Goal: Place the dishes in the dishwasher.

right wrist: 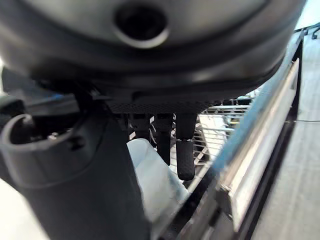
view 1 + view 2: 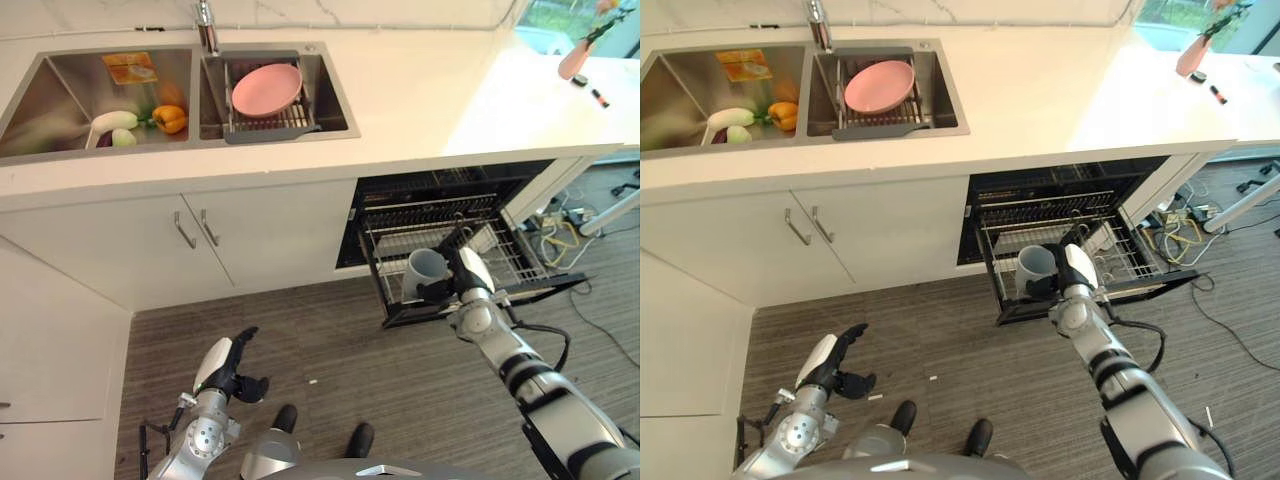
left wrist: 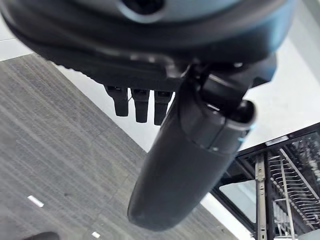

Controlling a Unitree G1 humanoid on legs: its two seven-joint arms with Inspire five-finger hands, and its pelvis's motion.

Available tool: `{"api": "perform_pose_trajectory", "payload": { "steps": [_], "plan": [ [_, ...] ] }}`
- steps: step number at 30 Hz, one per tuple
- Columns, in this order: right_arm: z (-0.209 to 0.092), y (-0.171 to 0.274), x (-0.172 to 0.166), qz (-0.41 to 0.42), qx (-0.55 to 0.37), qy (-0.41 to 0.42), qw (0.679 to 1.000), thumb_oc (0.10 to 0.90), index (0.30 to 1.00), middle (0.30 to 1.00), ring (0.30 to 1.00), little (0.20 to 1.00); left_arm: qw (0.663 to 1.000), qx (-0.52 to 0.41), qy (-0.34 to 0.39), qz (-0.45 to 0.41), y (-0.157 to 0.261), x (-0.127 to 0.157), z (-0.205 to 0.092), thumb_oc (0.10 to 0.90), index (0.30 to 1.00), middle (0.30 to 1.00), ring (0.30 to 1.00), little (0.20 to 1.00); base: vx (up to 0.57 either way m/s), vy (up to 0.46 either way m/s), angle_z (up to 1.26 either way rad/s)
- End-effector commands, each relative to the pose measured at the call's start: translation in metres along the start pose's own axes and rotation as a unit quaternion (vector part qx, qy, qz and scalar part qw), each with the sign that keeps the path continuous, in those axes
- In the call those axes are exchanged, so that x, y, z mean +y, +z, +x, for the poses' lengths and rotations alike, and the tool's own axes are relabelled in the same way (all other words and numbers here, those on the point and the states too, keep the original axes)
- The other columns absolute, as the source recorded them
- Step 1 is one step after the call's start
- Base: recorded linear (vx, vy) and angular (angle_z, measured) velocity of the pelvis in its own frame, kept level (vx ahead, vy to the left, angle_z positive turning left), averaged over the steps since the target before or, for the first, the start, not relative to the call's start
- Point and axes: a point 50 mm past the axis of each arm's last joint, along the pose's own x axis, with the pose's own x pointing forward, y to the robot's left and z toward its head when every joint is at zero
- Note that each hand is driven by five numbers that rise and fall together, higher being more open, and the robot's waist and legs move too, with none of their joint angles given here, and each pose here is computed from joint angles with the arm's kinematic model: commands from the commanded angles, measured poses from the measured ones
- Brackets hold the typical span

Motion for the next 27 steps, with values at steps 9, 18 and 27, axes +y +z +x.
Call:
{"api": "perform_pose_trajectory", "payload": {
  "steps": [9,18,27],
  "plan": [
    [0.022,0.023,-0.056,-0.018,-0.013,-0.1,0.995,0.4,0.3,0.3,0.3,0.3,0.996,-0.067,0.042,-0.029,0.029,0.012,0.017,0.8,0.9,0.9,0.9,0.9,0.0,-0.01,0.18],
    [0.024,0.024,-0.056,-0.011,0.002,-0.099,0.995,0.8,0.9,0.9,0.9,0.9,0.997,-0.067,0.039,-0.031,0.033,0.006,0.021,0.8,0.9,0.9,0.9,0.9,0.03,-0.015,0.06],
    [0.022,0.019,-0.059,0.009,0.005,-0.104,0.995,0.8,0.9,0.9,0.9,0.9,1.0,-0.013,0.022,-0.011,0.012,-0.002,0.02,0.8,0.9,0.9,0.9,0.9,0.0,0.004,-0.02]
  ]
}}
